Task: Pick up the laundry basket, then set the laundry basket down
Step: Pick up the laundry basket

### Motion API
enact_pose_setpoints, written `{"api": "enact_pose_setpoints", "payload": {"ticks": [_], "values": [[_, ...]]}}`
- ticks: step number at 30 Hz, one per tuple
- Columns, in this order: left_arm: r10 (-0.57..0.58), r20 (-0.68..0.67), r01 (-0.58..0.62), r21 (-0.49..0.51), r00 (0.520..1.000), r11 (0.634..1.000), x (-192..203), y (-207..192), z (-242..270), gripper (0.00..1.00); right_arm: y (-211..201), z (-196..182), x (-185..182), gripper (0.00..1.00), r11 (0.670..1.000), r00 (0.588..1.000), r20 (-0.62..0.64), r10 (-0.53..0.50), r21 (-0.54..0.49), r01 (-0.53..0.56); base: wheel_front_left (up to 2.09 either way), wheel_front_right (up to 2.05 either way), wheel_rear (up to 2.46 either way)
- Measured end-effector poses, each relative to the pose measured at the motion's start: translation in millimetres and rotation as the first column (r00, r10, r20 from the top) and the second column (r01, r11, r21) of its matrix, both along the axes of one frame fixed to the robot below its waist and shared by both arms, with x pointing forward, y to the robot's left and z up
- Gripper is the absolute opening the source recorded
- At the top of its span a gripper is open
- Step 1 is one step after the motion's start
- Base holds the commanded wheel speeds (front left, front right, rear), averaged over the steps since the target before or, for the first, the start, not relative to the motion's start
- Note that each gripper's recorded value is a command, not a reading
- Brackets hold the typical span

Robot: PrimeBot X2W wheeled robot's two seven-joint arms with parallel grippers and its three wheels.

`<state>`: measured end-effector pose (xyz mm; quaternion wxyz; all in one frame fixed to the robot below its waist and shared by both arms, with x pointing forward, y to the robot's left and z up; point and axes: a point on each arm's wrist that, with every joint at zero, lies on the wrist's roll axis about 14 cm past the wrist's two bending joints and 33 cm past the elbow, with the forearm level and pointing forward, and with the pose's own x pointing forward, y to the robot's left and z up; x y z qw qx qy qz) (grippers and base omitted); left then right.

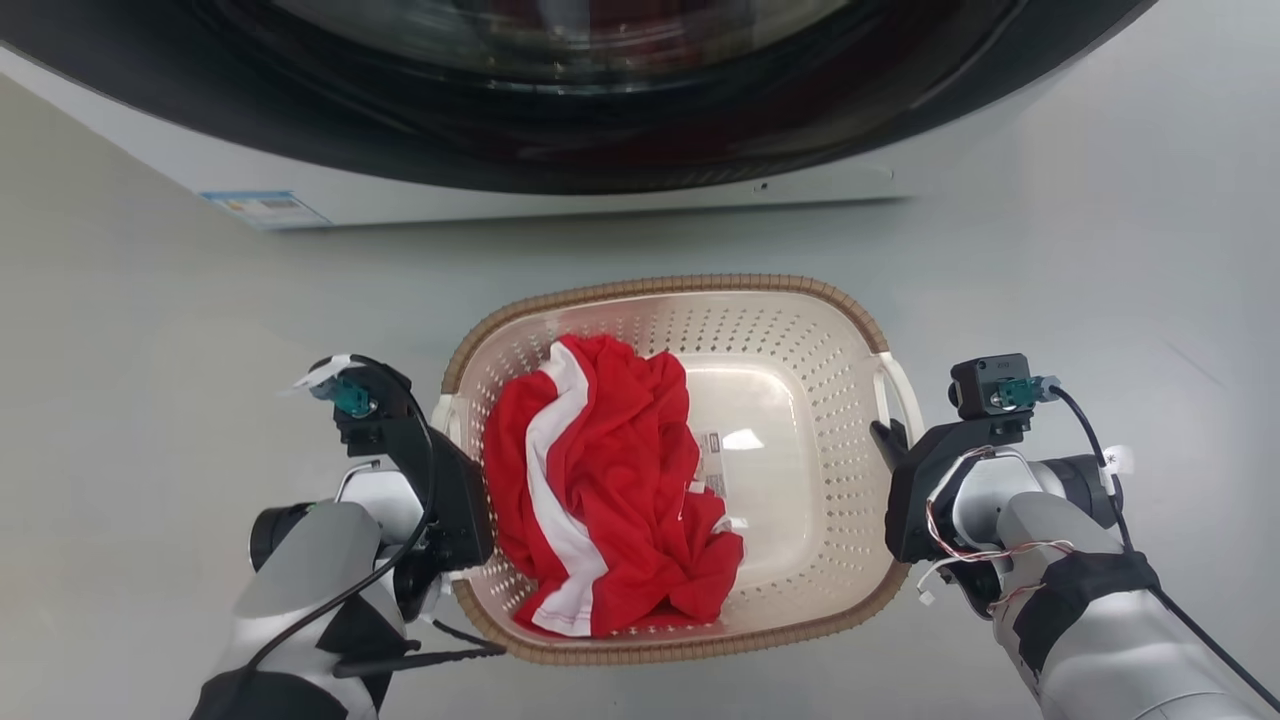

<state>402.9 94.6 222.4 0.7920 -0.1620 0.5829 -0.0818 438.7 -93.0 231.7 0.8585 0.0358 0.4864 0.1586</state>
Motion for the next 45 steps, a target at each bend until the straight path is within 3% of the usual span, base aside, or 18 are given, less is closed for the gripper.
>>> {"api": "enact_pose_setpoints", "payload": {"ticks": [31,45], "values": [[-0.003,0.011,0.003,-0.037,1.000,0.999,-19,9,100,0.00,14,100,-26,0.00,0.999,1.000,0.024,-0.001,0.042,0.000,0.00,0.00,0.00],[-0.018,0.024,0.019,-0.064,1.000,0.998,-26,3,128,0.00,8,131,-38,0.00,0.995,0.999,-0.008,-0.052,0.084,0.052,0.00,0.00,0.00]]}}
